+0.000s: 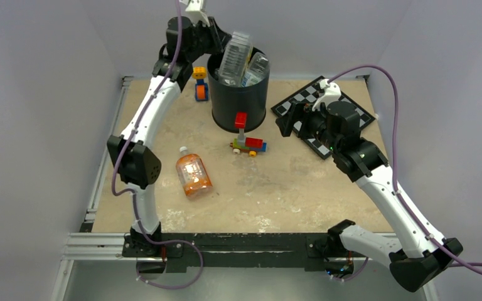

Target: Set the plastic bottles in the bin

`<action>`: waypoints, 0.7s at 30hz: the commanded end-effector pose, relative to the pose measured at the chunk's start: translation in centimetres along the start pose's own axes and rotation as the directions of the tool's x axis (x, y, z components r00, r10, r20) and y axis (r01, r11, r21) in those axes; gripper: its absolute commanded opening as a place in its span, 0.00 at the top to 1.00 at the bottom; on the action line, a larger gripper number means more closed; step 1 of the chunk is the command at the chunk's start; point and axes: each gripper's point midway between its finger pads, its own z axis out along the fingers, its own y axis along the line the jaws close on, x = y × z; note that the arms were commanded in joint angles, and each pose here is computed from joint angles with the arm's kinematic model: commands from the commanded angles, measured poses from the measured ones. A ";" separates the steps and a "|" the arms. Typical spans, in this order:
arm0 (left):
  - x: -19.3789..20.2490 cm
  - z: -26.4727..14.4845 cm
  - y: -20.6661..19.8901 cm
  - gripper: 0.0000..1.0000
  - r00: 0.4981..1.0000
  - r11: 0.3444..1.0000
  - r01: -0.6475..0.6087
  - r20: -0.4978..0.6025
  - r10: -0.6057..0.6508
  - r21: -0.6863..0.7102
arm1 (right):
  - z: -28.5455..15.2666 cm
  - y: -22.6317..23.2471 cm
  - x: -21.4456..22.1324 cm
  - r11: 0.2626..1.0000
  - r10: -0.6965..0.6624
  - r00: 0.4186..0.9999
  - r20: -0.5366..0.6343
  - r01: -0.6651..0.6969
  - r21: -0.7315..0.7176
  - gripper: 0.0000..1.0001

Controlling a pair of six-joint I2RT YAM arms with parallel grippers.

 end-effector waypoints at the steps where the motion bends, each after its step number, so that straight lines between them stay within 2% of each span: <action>1: 10.9 3.0 3.5 0.88 0.962 0.991 0.107 -0.244 -0.123 -0.075 | -0.5 1.3 -2.1 0.999 0.014 0.998 0.057 -0.011 -0.046 0.04; 3: 14.0 2.6 5.5 0.95 0.935 0.981 0.099 -0.321 -0.149 -0.167 | -0.7 1.2 -2.1 0.999 0.015 0.998 0.062 -0.012 -0.040 0.04; 5: 14.8 1.5 5.8 1.00 0.916 0.977 0.080 -0.373 -0.150 -0.198 | -0.9 0.9 -2.2 1.000 0.015 0.998 0.067 -0.013 -0.027 0.04; 8: 10.6 -1.3 2.8 1.00 0.930 0.990 0.068 -0.352 -0.109 -0.127 | -1.1 0.7 -2.0 1.000 0.014 0.998 0.066 -0.013 -0.021 0.04; 11: 4.8 -4.3 -0.1 1.00 0.972 0.998 0.011 -0.234 -0.024 -0.055 | -0.9 0.8 -1.8 1.000 0.012 0.998 0.062 -0.011 -0.023 0.04; 13: 2.5 -5.7 -0.7 1.00 0.986 0.998 -0.023 -0.169 0.013 -0.058 | -0.7 1.0 -1.8 0.999 0.013 0.998 0.058 -0.010 -0.036 0.04; 16: 1.4 -6.5 -1.2 1.00 0.989 0.997 -0.044 -0.146 0.036 -0.056 | -0.4 1.4 -1.8 0.998 0.017 0.998 0.055 -0.014 -0.054 0.04; 21: 3.0 -6.6 -1.2 1.00 0.979 0.998 -0.020 -0.203 0.009 -0.054 | -0.6 1.5 -2.0 0.998 0.019 0.998 0.061 -0.015 -0.056 0.04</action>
